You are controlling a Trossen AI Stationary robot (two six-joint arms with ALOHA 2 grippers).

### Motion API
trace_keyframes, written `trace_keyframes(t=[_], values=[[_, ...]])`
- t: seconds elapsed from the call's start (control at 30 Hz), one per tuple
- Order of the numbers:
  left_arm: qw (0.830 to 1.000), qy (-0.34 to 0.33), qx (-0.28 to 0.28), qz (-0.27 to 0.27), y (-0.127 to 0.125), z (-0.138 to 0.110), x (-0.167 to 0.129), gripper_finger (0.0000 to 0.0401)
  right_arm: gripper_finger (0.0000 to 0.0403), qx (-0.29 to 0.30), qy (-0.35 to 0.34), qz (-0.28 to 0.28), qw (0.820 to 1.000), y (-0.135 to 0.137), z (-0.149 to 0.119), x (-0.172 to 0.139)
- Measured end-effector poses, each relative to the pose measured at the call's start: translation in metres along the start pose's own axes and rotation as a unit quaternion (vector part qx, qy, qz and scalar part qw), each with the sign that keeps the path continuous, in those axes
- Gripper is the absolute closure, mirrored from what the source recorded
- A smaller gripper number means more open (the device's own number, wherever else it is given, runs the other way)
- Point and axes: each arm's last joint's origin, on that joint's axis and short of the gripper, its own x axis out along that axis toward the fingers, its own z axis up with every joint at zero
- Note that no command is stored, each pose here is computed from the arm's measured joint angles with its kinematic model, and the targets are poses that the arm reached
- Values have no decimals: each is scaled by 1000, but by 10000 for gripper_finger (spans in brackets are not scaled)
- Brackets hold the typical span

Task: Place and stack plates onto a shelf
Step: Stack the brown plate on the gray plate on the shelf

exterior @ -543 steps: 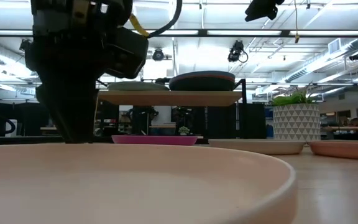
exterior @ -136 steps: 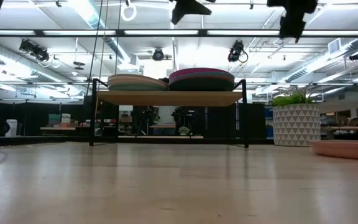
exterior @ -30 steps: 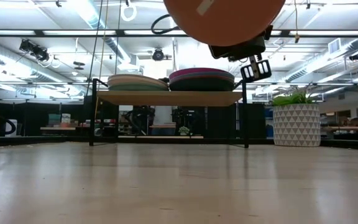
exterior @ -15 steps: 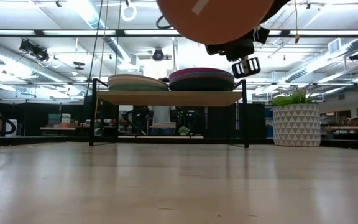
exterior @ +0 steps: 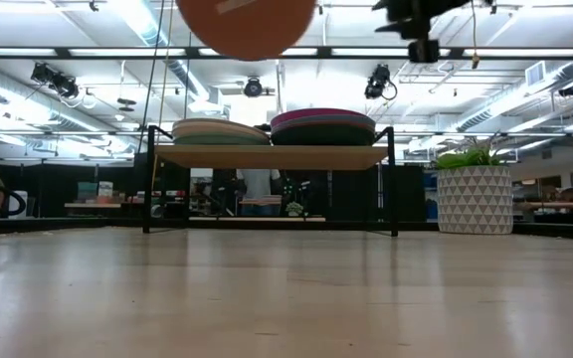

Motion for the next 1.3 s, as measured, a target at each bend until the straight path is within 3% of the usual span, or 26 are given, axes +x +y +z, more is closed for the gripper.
trace_keyframes(t=[0.23, 0.47, 0.67, 1.1, 1.3], values=[[996, 64, 9, 69, 40, -23, 4, 351, 264, -28, -76, -33, 996, 16, -13, -30], [985, 173, 14, 23, 70, -67, 37, 351, 264, -29, -74, -25, 997, 21, -17, -32], [974, 221, 10, 49, 99, -92, 52, 351, 264, -32, -65, -21, 997, 22, -18, -26], [963, 271, 11, 2, 102, -119, 97, 350, 264, -34, -67, -19, 997, 22, -15, -23], [970, 238, -40, 13, 106, -115, 96, 310, 264, -37, -67, -23, 997, 23, -17, -22]])
